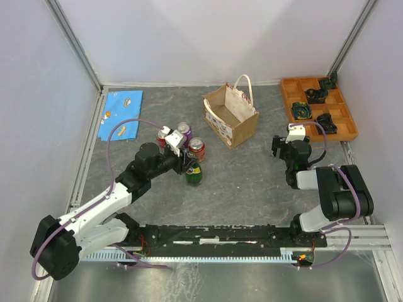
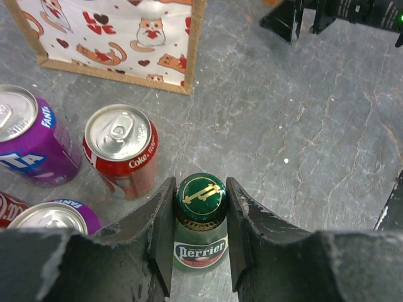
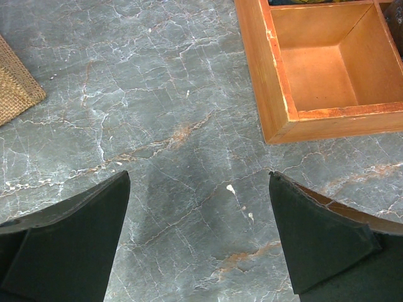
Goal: Take the beverage out of the canvas bag
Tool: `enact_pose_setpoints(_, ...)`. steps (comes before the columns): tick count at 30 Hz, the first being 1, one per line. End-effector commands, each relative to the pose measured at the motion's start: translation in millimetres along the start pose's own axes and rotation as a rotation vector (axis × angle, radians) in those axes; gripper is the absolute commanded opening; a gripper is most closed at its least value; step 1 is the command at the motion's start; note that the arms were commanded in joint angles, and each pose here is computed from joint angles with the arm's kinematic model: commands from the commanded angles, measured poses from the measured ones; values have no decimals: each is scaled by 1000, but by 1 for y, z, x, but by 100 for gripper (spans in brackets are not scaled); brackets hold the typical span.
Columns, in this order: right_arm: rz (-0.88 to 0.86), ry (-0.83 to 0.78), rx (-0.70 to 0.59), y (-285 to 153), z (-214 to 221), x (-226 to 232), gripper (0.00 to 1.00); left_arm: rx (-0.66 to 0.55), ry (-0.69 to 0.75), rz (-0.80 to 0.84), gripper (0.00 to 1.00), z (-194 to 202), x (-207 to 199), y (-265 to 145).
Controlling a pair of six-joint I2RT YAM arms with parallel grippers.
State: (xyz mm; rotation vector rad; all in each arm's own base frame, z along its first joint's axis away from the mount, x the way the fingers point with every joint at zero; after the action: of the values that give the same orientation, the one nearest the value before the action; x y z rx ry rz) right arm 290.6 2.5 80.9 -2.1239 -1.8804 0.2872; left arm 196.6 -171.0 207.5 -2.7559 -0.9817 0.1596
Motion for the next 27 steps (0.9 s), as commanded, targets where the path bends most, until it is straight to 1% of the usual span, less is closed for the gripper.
enact_pose_setpoints(1, -2, 12, -64, 6, -16, 2, 99, -197, 5, 34, 4, -40, -5, 1)
enact_pose_setpoints(5, -1, 13, -64, 6, -17, 2, 99, -182, 1, 23, 10, -35, -4, 2)
enact_pose_setpoints(7, -2, 13, -63, 6, -16, 2, 99, -178, 0, 17, 17, -35, -3, 3)
enact_pose_setpoints(8, -2, 13, -64, 6, -17, 2, 99, -176, -1, 16, 27, -34, -3, 4)
enact_pose_setpoints(9, -1, 14, -65, 6, -17, 2, 99, -175, -1, 14, 35, -34, -3, 4)
enact_pose_setpoints(11, -2, 13, -64, 6, -16, 2, 99, -175, -3, 8, 45, -34, -3, 4)
enact_pose_setpoints(12, -1, 13, -63, 6, -16, 2, 99, -174, -4, 6, 73, -34, -2, 4)
enact_pose_setpoints(13, -1, 13, -63, 6, -16, 2, 99, -175, -4, 4, 88, -35, -2, 4)
enact_pose_setpoints(14, -1, 13, -64, 6, -16, 2, 99, -176, -3, 3, 97, -36, -2, 4)
enact_pose_setpoints(15, -1, 13, -63, 6, -16, 2, 99, -180, -2, -2, 100, -37, -2, 4)
enact_pose_setpoints(21, -3, 13, -64, 6, -16, 2, 99, -209, 14, -48, 99, -49, 2, -1)
enact_pose_setpoints(24, -1, 12, -64, 6, -17, 2, 99, -217, 36, -128, 99, -59, 8, -6)
enact_pose_setpoints(27, -2, 13, -64, 6, -16, 2, 99, -176, 68, -237, 99, -67, 20, -9)
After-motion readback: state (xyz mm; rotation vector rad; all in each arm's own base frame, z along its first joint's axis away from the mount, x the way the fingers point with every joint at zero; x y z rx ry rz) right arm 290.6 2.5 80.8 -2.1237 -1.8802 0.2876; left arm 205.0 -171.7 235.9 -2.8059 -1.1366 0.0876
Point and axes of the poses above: each gripper's point midway between its finger pads, its own y axis out along the fingers, its own x axis along the line the jaws close on, z = x × y, the point moved 9 cm from there along -y, back along the fingers, and after that the axes turned 7 degrees about y, right-handed, at the moved point
